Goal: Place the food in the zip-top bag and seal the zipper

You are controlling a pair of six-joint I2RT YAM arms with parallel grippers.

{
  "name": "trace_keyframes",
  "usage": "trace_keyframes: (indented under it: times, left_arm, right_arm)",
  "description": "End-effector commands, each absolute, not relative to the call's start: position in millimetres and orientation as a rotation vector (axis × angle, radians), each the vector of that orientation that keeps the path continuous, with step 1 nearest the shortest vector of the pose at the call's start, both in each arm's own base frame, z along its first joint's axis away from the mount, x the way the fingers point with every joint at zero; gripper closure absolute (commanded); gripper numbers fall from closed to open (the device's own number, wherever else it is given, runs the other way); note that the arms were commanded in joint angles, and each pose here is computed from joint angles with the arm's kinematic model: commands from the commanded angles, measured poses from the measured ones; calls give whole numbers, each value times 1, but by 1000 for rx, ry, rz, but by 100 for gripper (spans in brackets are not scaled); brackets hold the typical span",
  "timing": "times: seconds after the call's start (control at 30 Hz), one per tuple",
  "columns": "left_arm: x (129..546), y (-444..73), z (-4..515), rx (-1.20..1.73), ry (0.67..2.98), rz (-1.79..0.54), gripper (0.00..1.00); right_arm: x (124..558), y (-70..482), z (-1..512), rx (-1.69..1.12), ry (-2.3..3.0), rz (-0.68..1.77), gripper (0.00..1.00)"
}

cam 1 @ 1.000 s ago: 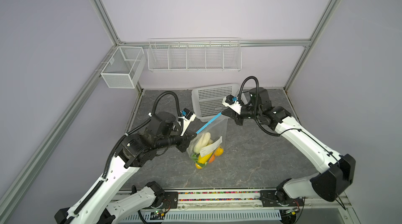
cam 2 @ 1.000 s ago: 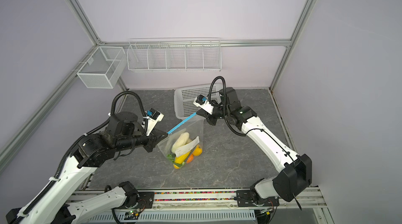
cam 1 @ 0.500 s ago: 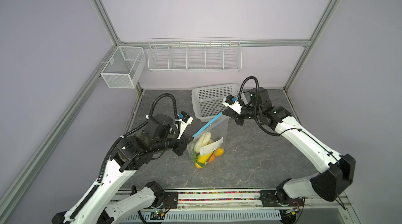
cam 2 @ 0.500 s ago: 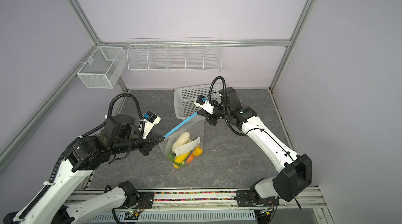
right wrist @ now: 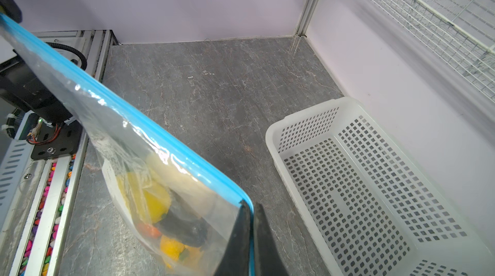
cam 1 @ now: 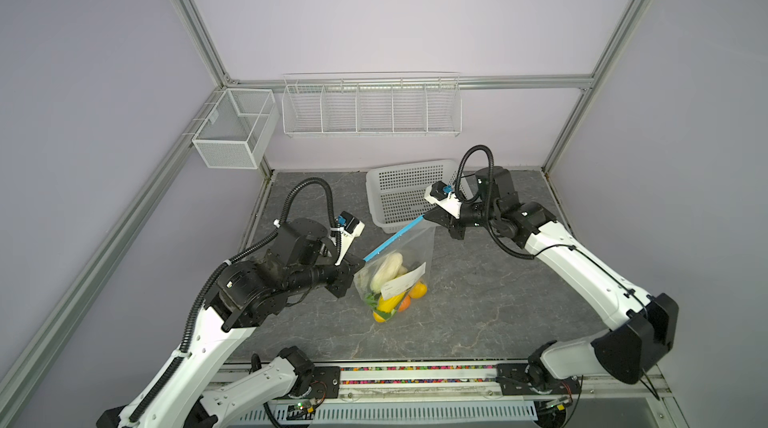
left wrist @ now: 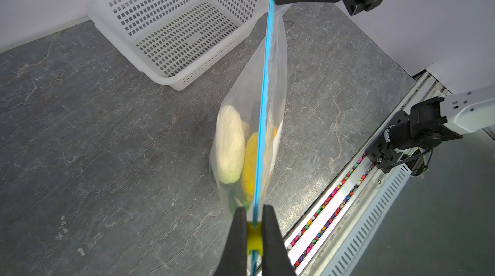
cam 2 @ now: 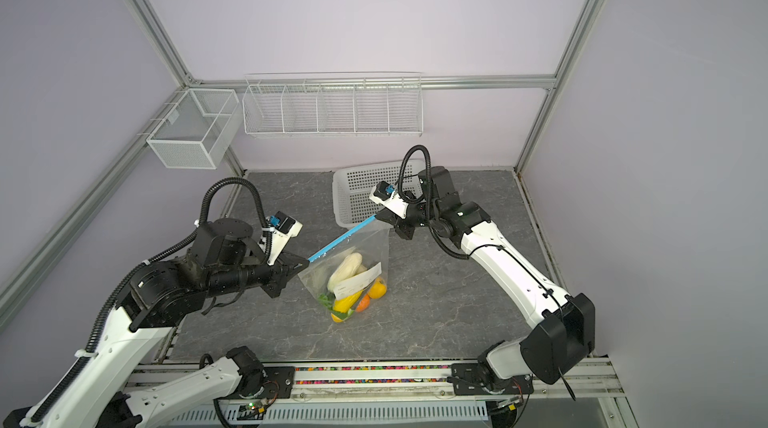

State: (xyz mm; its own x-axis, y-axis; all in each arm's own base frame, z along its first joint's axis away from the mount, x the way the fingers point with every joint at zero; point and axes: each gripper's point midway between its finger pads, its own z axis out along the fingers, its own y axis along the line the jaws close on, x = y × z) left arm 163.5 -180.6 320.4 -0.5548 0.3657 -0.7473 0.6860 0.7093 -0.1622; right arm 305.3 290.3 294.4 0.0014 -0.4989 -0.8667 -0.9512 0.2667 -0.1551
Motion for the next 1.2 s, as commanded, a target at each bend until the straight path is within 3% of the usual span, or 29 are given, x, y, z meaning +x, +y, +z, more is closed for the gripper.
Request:
trace_keyframes:
  times: [0.0,0.07,0.1,0.33,0.43,0.93,1.17]
  left_arm:
    - [143,-154,313,805,2281,-516,100]
    - [144,-158,314,818,2272,-530,100]
    - [145,-161,314,828,2263,-536,100]
    - [156,-177,326,884,2187,-561,100]
    - [159,-181,324,905,2169,-555,100]
    - [161,-189,361,978,1927,-565,100]
    - [160,-192,364,1009,1896,-568,100]
  right_arm:
    - [332,273,290,-1313,1691,499,93]
    - [329,276,293,-1323,1681,527,93]
    - [324,279,297,-1340,1669,561,88]
    - [241,305,341,-1615,1396,842,28]
    - [211,316,341,-1764,1264,807,15]
    - [210,343,332,-1991,1239,804,18]
    - [221,350,327,-2010,1249,783,27]
